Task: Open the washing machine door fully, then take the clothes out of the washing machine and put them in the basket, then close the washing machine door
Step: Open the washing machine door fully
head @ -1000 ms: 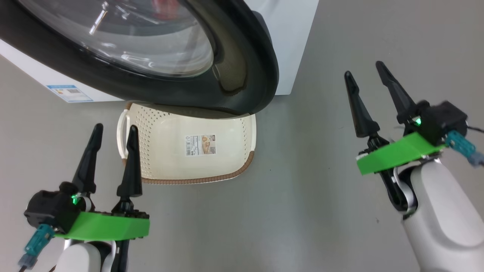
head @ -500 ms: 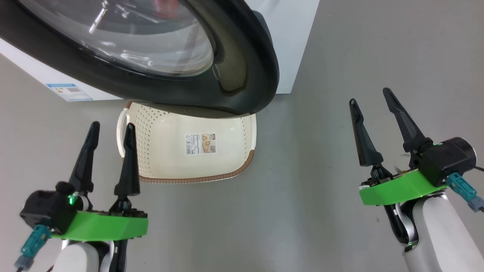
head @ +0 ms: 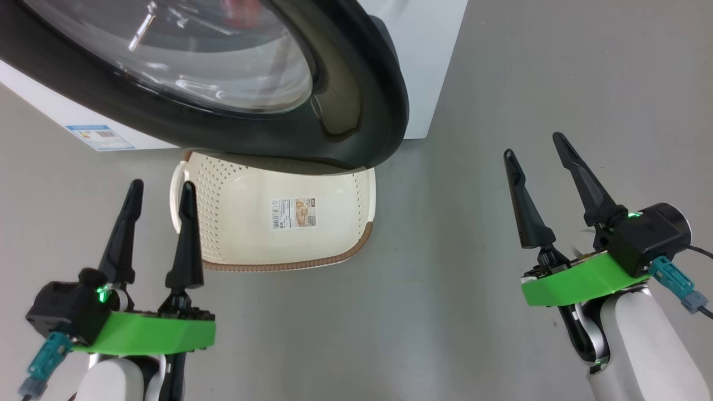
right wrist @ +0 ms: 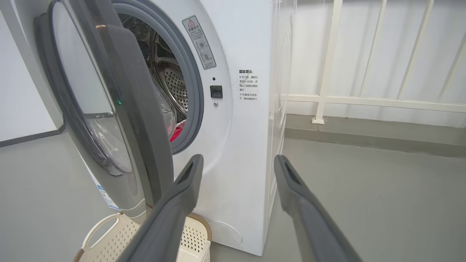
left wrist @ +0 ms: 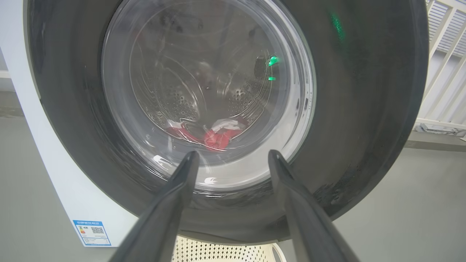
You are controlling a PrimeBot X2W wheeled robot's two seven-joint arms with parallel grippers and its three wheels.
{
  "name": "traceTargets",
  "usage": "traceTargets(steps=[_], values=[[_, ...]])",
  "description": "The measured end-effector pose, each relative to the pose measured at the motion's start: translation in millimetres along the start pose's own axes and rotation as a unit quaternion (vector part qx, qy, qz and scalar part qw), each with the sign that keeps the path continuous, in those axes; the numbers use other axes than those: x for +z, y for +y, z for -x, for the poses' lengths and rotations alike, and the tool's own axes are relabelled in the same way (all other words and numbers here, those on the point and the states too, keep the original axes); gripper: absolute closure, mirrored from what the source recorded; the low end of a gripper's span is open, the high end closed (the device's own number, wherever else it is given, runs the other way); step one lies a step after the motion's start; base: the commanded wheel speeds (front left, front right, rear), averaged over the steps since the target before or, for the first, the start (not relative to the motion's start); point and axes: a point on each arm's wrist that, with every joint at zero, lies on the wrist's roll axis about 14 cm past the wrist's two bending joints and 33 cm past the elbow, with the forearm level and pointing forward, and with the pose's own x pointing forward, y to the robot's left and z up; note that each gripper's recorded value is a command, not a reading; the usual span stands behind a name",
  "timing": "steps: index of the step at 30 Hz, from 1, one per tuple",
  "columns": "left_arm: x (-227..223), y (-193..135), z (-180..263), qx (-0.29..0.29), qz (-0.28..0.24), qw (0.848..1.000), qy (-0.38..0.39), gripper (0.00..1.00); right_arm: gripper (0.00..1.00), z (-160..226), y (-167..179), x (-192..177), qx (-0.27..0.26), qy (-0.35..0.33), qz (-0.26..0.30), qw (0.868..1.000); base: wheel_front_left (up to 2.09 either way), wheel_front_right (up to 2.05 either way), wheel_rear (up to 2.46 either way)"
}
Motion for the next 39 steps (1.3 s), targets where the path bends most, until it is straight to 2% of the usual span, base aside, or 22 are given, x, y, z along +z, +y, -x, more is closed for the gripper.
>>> traceTargets(steps=[15, 16, 17, 18, 19, 24, 29, 33, 35, 39], values=[[-4, -1, -1, -0.001, 0.001, 1.0, 0.005, 0.0, 0.0, 1, -1, -6, -0.001, 0.009, 0.003, 1.0, 0.0, 0.0, 0.0], [-5, -1, -1, -0.001, 0.001, 1.0, 0.005, 0.0, 0.18, 1, -1, -6, -0.001, 0.01, 0.003, 1.0, 0.0, 0.0, 0.0], [-5, -1, -1, -0.001, 0.001, 1.0, 0.006, 0.0, 0.57, 1, -2, -7, -0.001, 0.011, 0.003, 1.0, 0.0, 0.0, 0.0], [-5, 0, -1, -0.001, 0.001, 1.0, 0.006, 0.0, 0.86, 1, -2, -8, -0.001, 0.012, 0.003, 1.0, 0.0, 0.0, 0.0], [-5, 0, -1, 0.0, 0.001, 1.0, 0.006, 0.0, 1.0, 1, -1, -11, 0.0, 0.016, 0.003, 1.0, 0.0, 0.0, 0.0], [-6, 1, 0, 0.0, -0.002, 1.0, 0.007, 0.0, 1.0, -6, 9, -22, 0.013, 0.032, -0.016, 0.999, 0.0, 0.0, 0.0], [-6, 2, 1, 0.002, -0.003, 1.0, 0.008, 0.0, 1.0, -30, 18, -21, 0.013, 0.028, -0.116, 0.993, 0.0, 0.0, 0.0], [-5, 4, 3, 0.004, -0.005, 1.0, 0.009, 0.0, 1.0, -54, 23, -15, 0.003, 0.019, -0.234, 0.972, 0.0, 0.0, 0.0], [-5, 4, 5, 0.005, -0.007, 1.0, 0.011, 0.0, 1.0, -65, 32, -15, 0.003, 0.026, -0.294, 0.955, 0.0, 0.0, 0.0], [-3, 8, 8, 0.009, -0.009, 1.0, 0.011, 0.0, 1.0, -87, 53, -8, 0.019, 0.065, -0.443, 0.894, 0.0, 0.0, 0.0]])
